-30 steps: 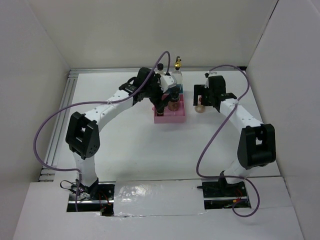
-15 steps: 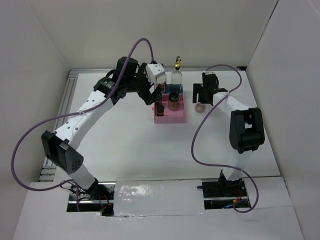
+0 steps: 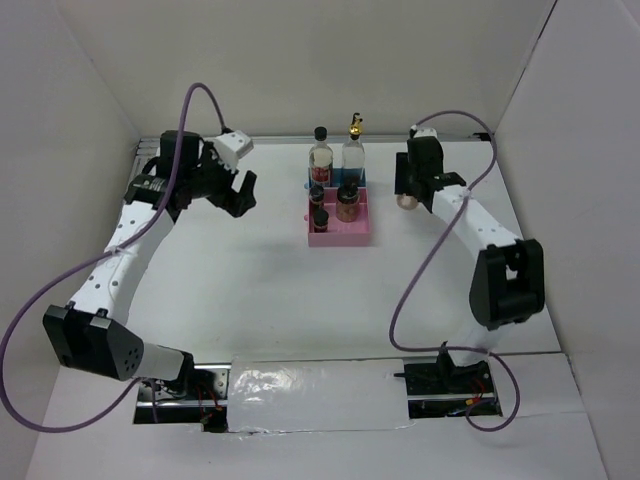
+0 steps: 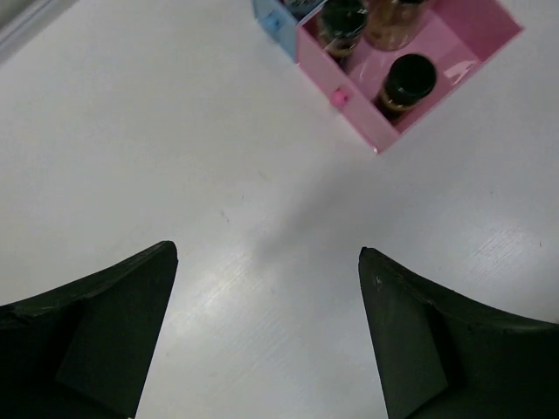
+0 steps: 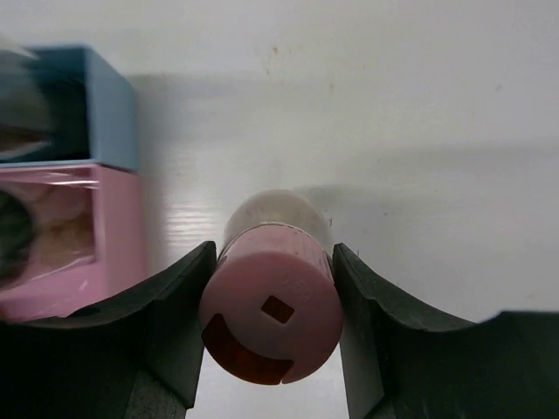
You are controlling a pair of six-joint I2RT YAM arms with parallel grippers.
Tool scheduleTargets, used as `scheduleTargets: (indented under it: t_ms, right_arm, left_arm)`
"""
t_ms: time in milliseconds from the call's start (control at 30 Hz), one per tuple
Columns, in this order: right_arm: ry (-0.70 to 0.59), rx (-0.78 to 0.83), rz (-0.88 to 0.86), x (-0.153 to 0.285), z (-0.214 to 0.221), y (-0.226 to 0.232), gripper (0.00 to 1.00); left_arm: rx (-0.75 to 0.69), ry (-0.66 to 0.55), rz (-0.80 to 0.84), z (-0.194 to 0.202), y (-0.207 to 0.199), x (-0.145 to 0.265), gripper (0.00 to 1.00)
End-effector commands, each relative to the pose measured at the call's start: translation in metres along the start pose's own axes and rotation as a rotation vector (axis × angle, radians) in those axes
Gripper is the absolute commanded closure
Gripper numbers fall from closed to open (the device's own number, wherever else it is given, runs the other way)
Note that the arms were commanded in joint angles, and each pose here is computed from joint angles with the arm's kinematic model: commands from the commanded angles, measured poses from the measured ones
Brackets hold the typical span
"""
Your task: Organize the condiment bottles
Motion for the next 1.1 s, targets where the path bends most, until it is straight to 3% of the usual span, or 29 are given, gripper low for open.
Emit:
scheduleTargets:
  t_ms: [0,100,300,600,1067]
  right_arm:
    - [-0.206,0.03,-0.026,0.075,-0.037,0.013,1.0]
    - [-0.219,0.104,-0.091,0.107,-0.03,0.031,1.0]
    - [-0.189,0.19,-0.308,0.137,-0.014,0.083,1.0]
    - [-0.12,0.183,-0.406,0.117,0.015,0.117,1.0]
    - [-0.002,0.154,-0.297,0.062,0.041,0.133,1.0]
  left_arm:
    - [0.11,-0.027,-0.062,0.013,0.01,0.023,0.03]
    - [0.213,0.012,-0.08,0.043,0.015,0.025,0.03]
    - [0.299,0.012,-0.1,0.065,0.019,0.035,0.04]
    - [0.323,-0.018,-0.112,0.067,0.02,0.048,0.04]
    - [0.346,-0.029,-0.077,0.071,0.016,0.048,0.04]
Point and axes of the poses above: each gripper's point midway between its finger pads, its own x axis back along the fingers, its own y axis along the line the jaws close on, z = x × y, the point moved 10 cm from there along x, back along the fingers, and after that the axes turned 9 degrees about -x, right-handed, at the moved point
